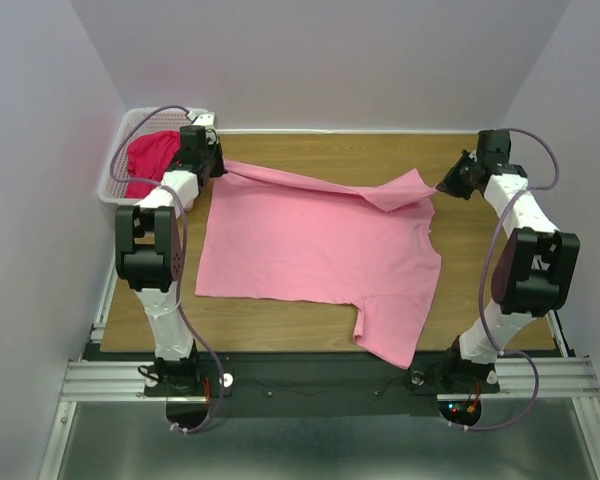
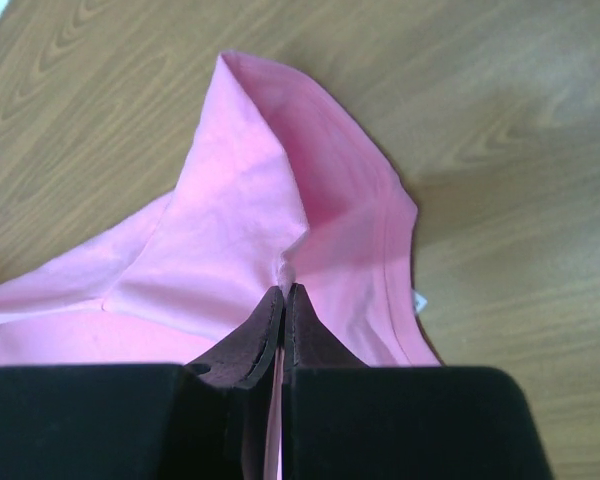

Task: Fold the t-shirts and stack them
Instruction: Fold the tshirt

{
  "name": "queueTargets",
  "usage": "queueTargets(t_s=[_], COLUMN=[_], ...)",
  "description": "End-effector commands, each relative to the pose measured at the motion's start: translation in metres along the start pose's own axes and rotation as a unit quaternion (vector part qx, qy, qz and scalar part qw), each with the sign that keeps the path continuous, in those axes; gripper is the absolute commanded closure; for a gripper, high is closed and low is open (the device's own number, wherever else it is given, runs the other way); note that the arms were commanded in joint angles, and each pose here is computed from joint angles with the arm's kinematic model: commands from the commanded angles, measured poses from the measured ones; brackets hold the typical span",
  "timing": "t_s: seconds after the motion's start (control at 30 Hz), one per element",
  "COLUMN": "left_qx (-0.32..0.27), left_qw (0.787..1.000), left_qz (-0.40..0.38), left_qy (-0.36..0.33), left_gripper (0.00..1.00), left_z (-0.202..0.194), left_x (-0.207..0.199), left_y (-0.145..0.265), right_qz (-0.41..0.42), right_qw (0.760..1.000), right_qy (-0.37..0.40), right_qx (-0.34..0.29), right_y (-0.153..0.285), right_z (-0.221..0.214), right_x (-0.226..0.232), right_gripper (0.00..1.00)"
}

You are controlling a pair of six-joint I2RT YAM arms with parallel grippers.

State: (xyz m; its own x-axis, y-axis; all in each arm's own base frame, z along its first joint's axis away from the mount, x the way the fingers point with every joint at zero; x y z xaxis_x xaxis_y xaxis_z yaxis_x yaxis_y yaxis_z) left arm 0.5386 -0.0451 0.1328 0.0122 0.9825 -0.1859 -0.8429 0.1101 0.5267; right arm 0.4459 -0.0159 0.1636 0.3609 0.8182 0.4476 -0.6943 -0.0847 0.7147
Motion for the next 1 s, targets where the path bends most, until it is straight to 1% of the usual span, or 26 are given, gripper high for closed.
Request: queueTargets(t_s=[0.0, 0.2, 0.43, 0.57, 0.7, 0.83, 0.97], left_qx=[-0.057, -0.048, -0.015, 0.004, 0.023, 0.029, 0.028], left_qw=[0.998, 0.998, 0.998, 0.997, 0.997, 0.996, 0.996], left_qz=[-0.014, -0.013, 0.011, 0.014, 0.02, 0.03, 0.034], left_qy=[0.011, 0.025, 0.055, 0.069, 0.076, 0.08, 0.082], left_gripper=[1.0, 1.0, 1.0, 1.0, 1.0, 1.0, 0.99], left_z=[0.038, 0.026, -0.003, -0.02, -0.038, -0.044, -0.044], left_x=[-0.007, -0.007, 0.001, 0.002, 0.004, 0.006, 0.008], left_y=[0.036, 0.046, 0.048, 0.048, 0.047, 0.045, 0.042], right_qz=[-0.005, -0.008, -0.018, -0.027, -0.038, -0.038, -0.042], right_qw=[0.999, 0.999, 0.999, 0.997, 0.993, 0.99, 0.989], right_qy=[-0.005, -0.017, -0.04, -0.046, -0.06, -0.065, -0.061], right_qx=[-0.037, -0.029, 0.032, 0.056, 0.098, 0.122, 0.13], right_y=[0.031, 0.04, 0.029, 0.024, 0.017, 0.013, 0.007], right_z=[0.011, -0.001, -0.048, -0.067, -0.1, -0.115, -0.119], right_x=[0.006, 0.003, -0.016, -0.026, -0.04, -0.046, -0.049], right_gripper=[0.99, 0.99, 0.99, 0.99, 0.99, 0.99, 0.99])
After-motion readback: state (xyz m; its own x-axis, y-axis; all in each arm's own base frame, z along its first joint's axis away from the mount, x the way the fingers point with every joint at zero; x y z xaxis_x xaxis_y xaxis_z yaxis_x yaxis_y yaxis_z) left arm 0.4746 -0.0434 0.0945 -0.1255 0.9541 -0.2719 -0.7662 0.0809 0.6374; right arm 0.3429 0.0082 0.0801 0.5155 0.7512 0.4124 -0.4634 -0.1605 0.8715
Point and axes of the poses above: each gripper's point midway between its finger pads, its own y axis back along the fingers, its own x axis along the line the jaws close on, z = x × y, the point moved 2 cm from there along y, back along the fingers, and after that the axes turned 3 degrees about y, right-handed, at the moved point
